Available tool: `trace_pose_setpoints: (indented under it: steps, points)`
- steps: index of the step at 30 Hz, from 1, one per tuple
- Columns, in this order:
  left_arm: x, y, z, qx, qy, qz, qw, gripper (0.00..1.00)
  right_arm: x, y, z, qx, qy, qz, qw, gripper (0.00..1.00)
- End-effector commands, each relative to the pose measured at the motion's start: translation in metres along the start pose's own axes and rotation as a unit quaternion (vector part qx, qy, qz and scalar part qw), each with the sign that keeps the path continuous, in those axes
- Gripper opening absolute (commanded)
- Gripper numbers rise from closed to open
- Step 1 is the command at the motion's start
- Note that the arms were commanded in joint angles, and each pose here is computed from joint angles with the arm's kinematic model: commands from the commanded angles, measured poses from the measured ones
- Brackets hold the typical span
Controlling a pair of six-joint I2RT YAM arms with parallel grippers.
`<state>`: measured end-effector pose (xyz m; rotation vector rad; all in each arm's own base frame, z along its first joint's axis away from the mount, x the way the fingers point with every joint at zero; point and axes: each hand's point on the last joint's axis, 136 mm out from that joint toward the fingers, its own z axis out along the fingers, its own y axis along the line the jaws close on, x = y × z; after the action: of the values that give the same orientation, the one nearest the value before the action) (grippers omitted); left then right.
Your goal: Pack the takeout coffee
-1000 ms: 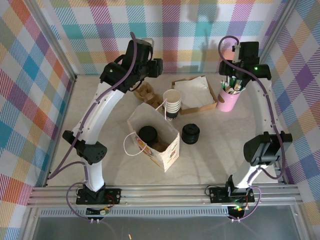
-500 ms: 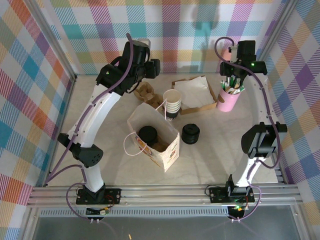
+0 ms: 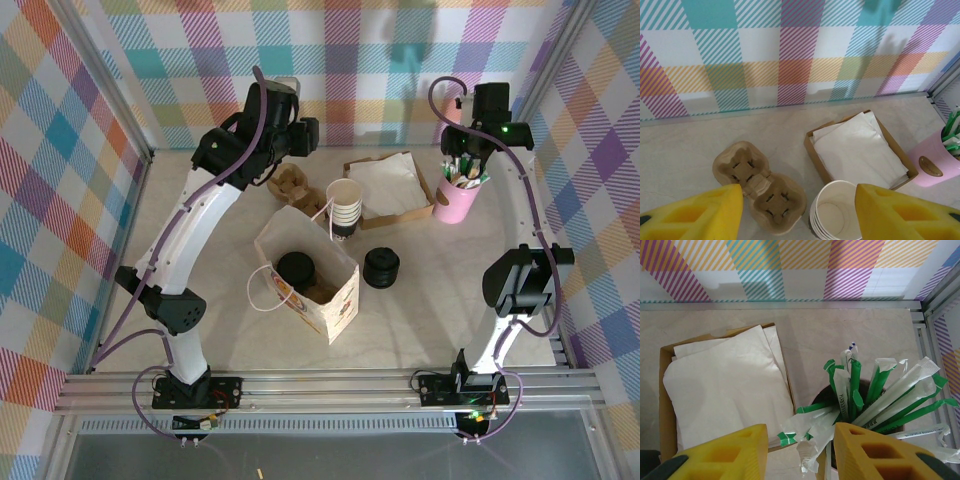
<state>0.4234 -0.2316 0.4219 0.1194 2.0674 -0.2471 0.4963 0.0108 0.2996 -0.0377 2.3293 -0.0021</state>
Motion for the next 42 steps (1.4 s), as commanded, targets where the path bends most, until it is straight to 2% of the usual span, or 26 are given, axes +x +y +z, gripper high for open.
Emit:
trace_pose_setpoints:
  steps: [1,5,12,14,16,30,42]
  points:
    - [-0.012,0.009,-0.004,-0.006,-0.021,-0.002,1.0,0.61,0.013,-0.004,0.009,0.003,0.027,-0.007,1.0,0.39]
    - [-0.013,0.011,-0.002,-0.006,-0.02,-0.003,1.0,0.61,0.015,-0.006,0.014,0.008,0.034,-0.01,0.999,0.33]
    - [-0.015,0.016,0.001,-0.005,-0.02,-0.008,1.0,0.61,0.009,-0.006,0.014,0.008,0.032,-0.014,0.999,0.17]
    - [-0.016,0.017,0.001,-0.007,-0.022,-0.009,1.0,0.61,0.007,-0.009,0.01,0.015,0.029,-0.015,0.999,0.07]
    - [-0.018,0.019,0.002,-0.01,-0.025,-0.009,1.0,0.61,0.004,-0.012,0.005,0.024,0.025,-0.018,0.999,0.01]
    - [-0.019,0.023,0.015,-0.015,-0.026,-0.008,1.0,0.61,-0.021,-0.037,-0.043,0.098,-0.017,-0.062,0.993,0.0]
    - [-0.021,0.024,0.014,-0.014,-0.031,-0.01,0.999,0.61,-0.04,-0.033,-0.094,0.09,-0.053,-0.04,0.994,0.0]
